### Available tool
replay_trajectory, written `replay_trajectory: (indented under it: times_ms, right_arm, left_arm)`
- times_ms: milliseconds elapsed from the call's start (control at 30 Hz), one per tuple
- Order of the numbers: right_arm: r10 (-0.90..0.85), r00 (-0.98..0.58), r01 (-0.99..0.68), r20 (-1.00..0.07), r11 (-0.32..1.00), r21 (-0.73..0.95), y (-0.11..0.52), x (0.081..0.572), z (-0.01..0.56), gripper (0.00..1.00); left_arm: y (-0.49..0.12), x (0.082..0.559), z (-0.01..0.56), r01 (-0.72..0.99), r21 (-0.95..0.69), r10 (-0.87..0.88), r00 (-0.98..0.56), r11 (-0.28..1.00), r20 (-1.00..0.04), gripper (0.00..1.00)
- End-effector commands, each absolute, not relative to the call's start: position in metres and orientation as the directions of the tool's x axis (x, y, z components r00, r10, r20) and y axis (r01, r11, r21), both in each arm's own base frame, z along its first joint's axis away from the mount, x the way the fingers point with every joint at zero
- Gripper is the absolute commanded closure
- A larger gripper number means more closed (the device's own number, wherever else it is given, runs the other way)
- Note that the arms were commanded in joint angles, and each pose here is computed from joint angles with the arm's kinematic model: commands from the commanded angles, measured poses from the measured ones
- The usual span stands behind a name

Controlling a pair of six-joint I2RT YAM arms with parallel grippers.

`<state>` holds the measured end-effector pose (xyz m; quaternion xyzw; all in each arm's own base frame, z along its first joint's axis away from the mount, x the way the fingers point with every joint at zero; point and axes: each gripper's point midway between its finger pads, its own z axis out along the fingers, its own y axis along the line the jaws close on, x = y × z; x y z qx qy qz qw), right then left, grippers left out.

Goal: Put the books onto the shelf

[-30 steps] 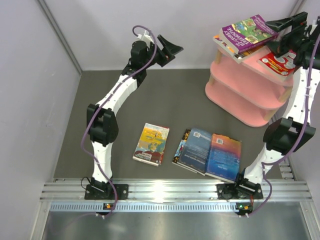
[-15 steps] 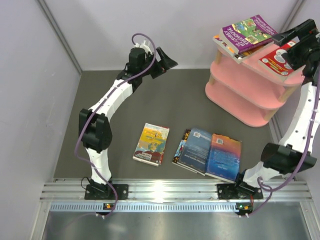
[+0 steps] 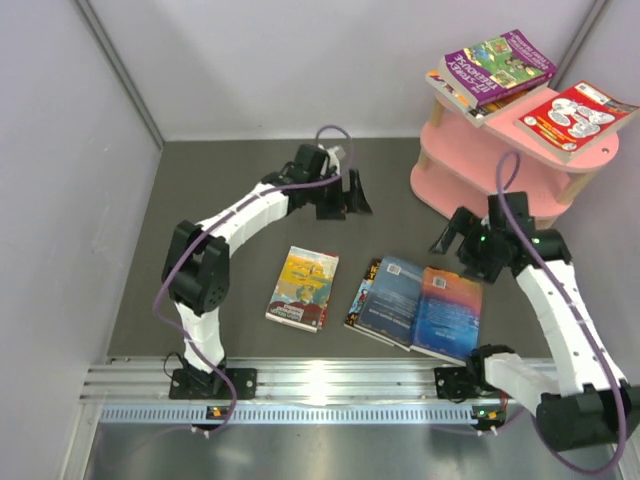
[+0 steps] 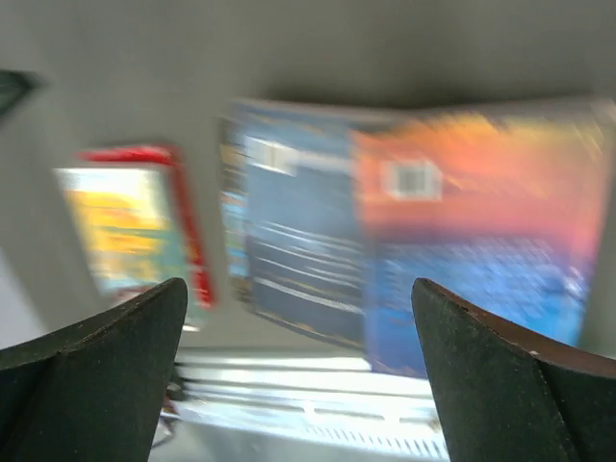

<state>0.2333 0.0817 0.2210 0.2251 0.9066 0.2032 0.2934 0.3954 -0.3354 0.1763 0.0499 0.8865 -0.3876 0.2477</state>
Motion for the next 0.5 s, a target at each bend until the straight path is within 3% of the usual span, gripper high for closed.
replay_trajectory:
  times_ms: [0,133,267,467]
  right_arm:
    - [0.516,-0.786,0.418,-0.339,0.849,0.323,0.063,0.202,0.166,0.0]
    - [0.45,-0.874,0.417,-0.186,0.889,0.191,0.062,0.183,0.12,0.0]
    - [0.371,-0.918,0.344,-0.136,0.92,0.188,0.091,0.188,0.103,0.0]
    - [0.251,-0.966,0.246,-0.057,0.966,0.078,0.113,0.17,0.067,0.0]
  left_arm:
    - [-0.355,0.337,0.147,0.345,-0.656,0.069,-0.91,0.672,-0.408,0.05]
    - [-0.373,0.294,0.136,0.379,-0.664,0.151,-0.915,0.645,-0.375,0.05]
    - [-0.368,0.27,0.115,0.321,-0.686,0.138,-0.941,0.652,-0.309,0.07]
    - [-0.356,0.263,0.118,0.337,-0.663,0.139,-0.933,0.668,-0.333,0.07]
